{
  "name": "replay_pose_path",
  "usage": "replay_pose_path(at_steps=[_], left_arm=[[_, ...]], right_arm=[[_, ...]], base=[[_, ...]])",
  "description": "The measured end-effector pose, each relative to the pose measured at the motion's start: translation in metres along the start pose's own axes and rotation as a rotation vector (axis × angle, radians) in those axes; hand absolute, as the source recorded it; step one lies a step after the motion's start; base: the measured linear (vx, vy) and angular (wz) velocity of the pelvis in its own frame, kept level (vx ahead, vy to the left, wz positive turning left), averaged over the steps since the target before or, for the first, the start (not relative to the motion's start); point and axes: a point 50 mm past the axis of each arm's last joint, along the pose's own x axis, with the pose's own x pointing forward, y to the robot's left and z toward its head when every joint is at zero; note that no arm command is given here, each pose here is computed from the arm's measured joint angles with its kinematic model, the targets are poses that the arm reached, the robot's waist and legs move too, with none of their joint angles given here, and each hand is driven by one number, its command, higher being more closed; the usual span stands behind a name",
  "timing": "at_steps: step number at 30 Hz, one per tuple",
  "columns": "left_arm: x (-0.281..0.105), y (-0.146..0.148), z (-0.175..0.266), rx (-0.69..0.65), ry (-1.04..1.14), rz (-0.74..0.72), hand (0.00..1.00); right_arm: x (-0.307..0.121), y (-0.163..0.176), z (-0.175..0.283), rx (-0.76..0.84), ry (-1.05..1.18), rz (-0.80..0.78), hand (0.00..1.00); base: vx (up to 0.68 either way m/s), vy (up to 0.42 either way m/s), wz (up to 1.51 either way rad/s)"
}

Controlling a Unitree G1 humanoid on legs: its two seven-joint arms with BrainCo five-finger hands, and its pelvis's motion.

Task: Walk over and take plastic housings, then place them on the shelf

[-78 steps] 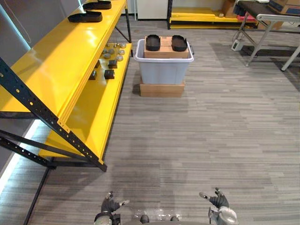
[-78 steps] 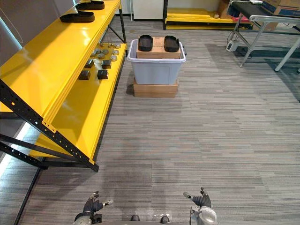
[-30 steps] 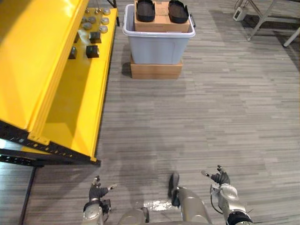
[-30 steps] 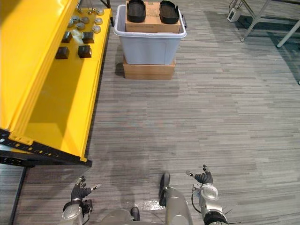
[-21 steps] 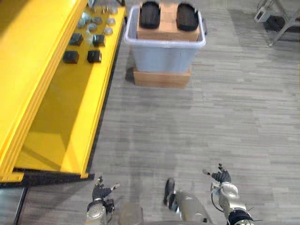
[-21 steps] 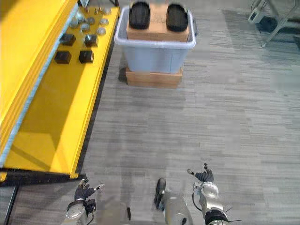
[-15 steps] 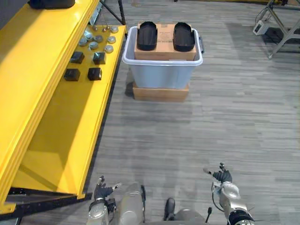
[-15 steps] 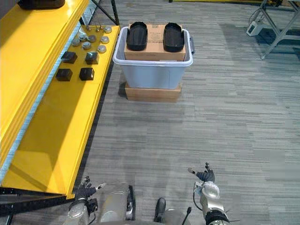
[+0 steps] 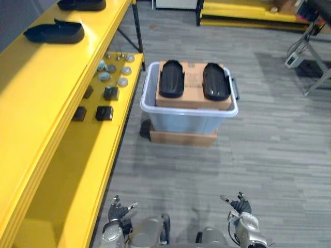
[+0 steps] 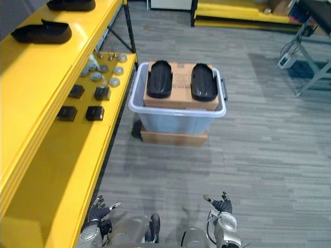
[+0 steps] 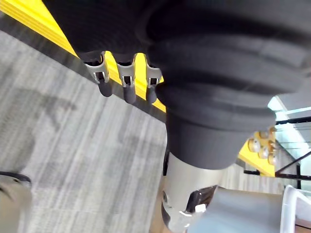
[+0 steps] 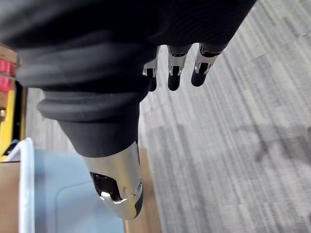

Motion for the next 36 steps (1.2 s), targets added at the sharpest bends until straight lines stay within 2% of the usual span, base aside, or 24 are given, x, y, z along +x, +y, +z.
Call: replay_pose_path(at_steps=[7, 15, 19, 22, 27, 31, 34, 36], left_arm=[[0.000, 0.008, -0.017, 0.039, 0.080, 0.018, 0.00], [-0.005, -0.003, -0.025, -0.021, 0.110, 0.014, 0.00], [-0.004, -0.008, -0.025, 0.009, 0.114, -0.012, 0.00], [-0.002, 0.000, -0.024, 0.033, 0.112, 0.000, 0.00], [-0.001, 0.014, -0.026, 0.066, 0.117, 0.024, 0.00], [0.000, 0.021, -0.023, 0.088, 0.109, 0.036, 0.00], [0.000, 0.022, -0.023, 0.090, 0.106, 0.036, 0.00], [-0.003, 0.024, -0.025, 0.090, 0.104, 0.032, 0.00]], right_arm=[[0.001, -0.004, -0.011, -0.019, 0.066, -0.013, 0.00], [0.006, 0.001, 0.007, -0.005, 0.003, 0.000, 0.00], [0.002, -0.018, -0.012, 0.008, 0.066, -0.062, 0.00], [-0.006, -0.032, -0.032, 0.009, 0.130, -0.101, 0.00], [-0.005, -0.045, -0.031, 0.034, 0.127, -0.145, 0.00], [0.000, -0.075, -0.010, 0.082, 0.060, -0.250, 0.00], [0.000, -0.108, 0.035, 0.128, -0.124, -0.356, 0.00], [-0.005, -0.119, 0.064, 0.135, -0.251, -0.396, 0.00]], base=[[0.52, -0.191, 0.42], [0.38, -0.113, -0.04], [0.16, 0.135, -0.13], [0.17, 0.148, -0.07], [0.09, 0.059, -0.30], [0.05, 0.009, -0.24], [0.01, 0.025, -0.30], [0.02, 0.005, -0.24]])
